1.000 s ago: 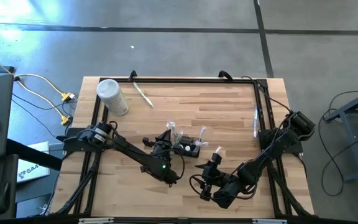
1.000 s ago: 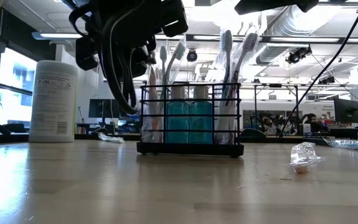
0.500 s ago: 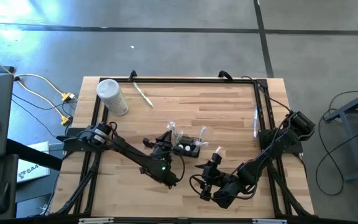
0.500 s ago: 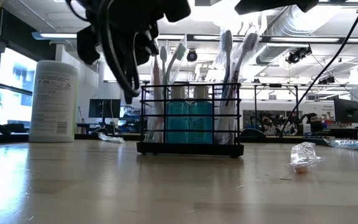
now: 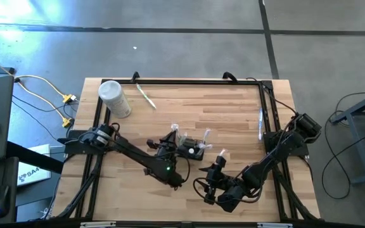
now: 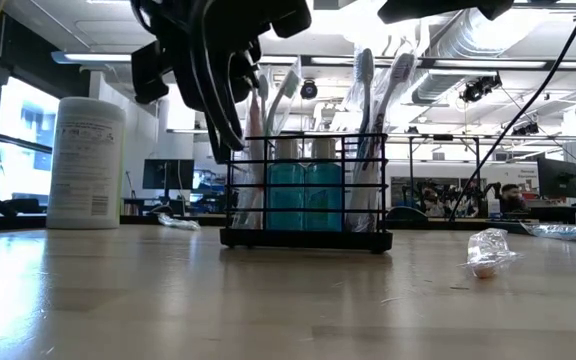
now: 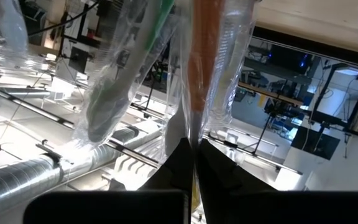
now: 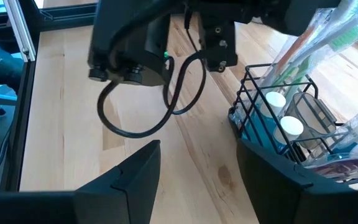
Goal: Pick & Place toothbrushing station
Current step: Put the left orange toothbrush into the mesh organizer
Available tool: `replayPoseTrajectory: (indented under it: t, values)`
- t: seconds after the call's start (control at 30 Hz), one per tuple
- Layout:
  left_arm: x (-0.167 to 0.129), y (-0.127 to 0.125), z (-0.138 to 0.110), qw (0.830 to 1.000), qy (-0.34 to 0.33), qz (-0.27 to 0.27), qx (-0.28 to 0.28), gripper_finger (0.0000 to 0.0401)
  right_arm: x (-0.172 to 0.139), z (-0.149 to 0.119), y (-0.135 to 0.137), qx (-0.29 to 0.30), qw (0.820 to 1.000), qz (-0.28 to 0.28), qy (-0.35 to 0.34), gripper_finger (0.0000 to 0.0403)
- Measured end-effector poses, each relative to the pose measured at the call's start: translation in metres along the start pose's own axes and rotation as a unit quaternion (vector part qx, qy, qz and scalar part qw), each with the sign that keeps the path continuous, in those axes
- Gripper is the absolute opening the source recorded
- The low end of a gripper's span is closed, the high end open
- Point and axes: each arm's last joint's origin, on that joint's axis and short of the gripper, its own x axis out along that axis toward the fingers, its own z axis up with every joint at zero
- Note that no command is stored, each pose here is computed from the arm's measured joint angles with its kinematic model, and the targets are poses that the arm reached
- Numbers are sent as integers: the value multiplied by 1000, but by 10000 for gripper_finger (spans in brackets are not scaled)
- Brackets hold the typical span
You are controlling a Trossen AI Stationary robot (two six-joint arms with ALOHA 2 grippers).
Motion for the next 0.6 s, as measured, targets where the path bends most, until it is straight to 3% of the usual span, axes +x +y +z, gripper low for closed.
replayPoseTrajectory:
  t: [0.6]
  values:
    - [6,-16,13,999,-9,-29,12,3,-3,-2,2,-3,1000,4,-1,204]
